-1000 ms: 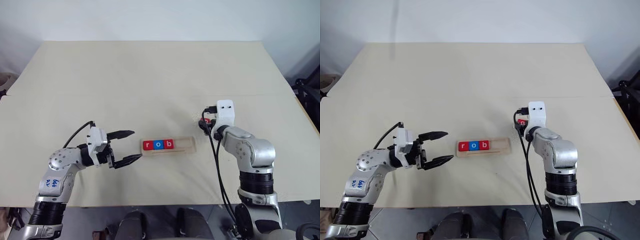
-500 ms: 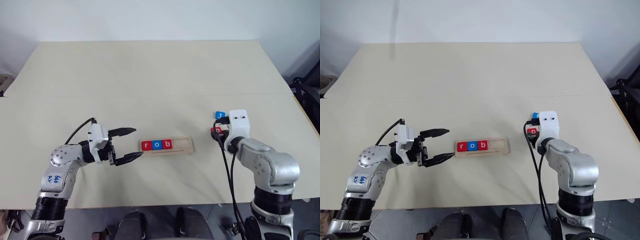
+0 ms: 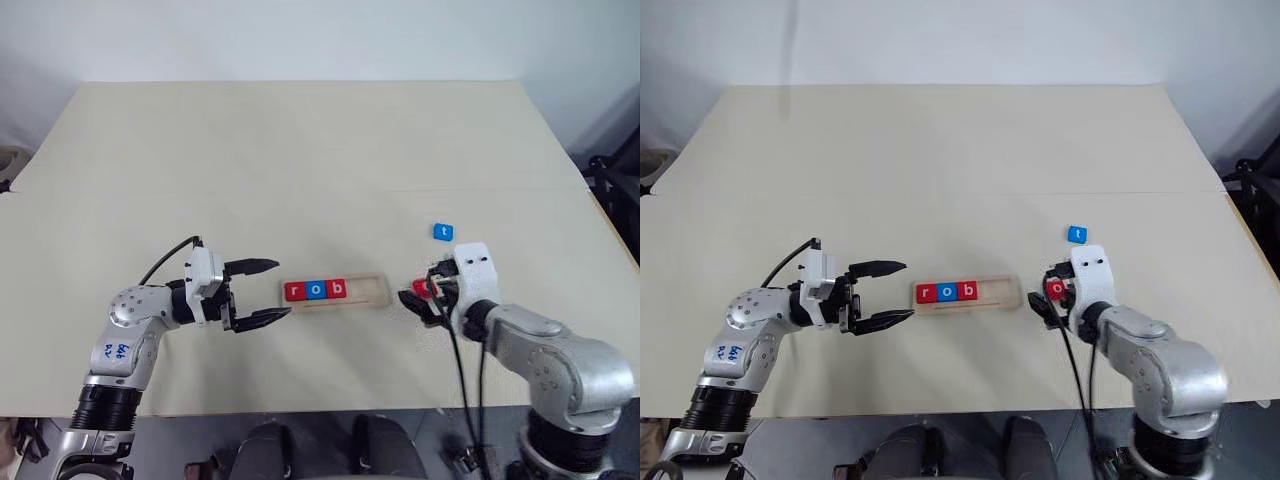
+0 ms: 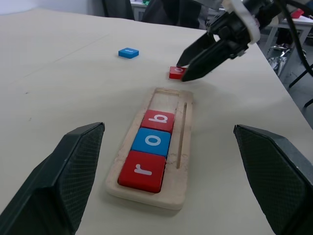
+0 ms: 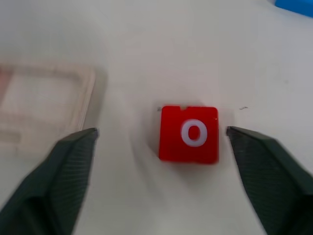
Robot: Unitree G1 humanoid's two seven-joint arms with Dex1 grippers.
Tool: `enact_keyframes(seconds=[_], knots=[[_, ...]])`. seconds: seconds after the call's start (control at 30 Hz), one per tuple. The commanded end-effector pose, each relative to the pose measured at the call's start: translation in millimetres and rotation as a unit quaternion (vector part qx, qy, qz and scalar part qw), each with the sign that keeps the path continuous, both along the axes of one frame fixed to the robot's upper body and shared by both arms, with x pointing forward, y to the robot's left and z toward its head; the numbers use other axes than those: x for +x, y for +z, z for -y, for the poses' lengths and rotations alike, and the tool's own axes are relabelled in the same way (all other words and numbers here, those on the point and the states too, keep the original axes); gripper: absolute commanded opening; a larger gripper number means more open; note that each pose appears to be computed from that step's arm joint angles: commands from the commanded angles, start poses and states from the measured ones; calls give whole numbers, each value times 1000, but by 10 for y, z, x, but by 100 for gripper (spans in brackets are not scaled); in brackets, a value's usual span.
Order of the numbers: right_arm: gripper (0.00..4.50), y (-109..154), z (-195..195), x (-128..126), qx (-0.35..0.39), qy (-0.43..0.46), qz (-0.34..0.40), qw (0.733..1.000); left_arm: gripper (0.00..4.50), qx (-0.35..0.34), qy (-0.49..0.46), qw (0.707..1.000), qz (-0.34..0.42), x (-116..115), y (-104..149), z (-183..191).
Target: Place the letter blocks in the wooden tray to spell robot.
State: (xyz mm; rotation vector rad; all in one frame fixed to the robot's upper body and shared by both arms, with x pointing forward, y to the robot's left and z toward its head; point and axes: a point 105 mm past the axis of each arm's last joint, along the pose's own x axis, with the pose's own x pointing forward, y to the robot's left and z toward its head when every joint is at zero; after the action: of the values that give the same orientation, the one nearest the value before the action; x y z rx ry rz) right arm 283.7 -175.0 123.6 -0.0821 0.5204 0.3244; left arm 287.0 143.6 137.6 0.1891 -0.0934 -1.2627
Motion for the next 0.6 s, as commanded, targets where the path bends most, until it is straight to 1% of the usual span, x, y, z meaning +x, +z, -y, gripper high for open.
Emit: enact_keyframes(seconds=[0.03, 0.13, 0.2, 0.27, 0.33, 0.5, 0.6], knots=[[447, 104, 129, -8, -20, 81, 18, 996, 450, -1, 8, 1000, 19, -10, 58, -31], [447, 120, 338, 23, -56, 144, 23, 988, 450, -2, 15, 1000, 22, -19, 56, -44], [447, 156, 407, 42, -75, 205, 44, 975, 450, -3, 21, 999, 25, -22, 61, -55], [447, 210, 368, 0, -85, 302, 78, 946, 450, -4, 27, 999, 28, -32, 65, -69], [447, 219, 370, -17, -93, 369, 97, 920, 450, -5, 33, 999, 30, -47, 67, -80], [447, 145, 458, 141, -118, 448, 113, 879, 450, -8, 44, 999, 32, -97, 73, -101], [447, 103, 475, 271, -124, 472, 105, 866, 450, -7, 43, 999, 33, -133, 81, -104]])
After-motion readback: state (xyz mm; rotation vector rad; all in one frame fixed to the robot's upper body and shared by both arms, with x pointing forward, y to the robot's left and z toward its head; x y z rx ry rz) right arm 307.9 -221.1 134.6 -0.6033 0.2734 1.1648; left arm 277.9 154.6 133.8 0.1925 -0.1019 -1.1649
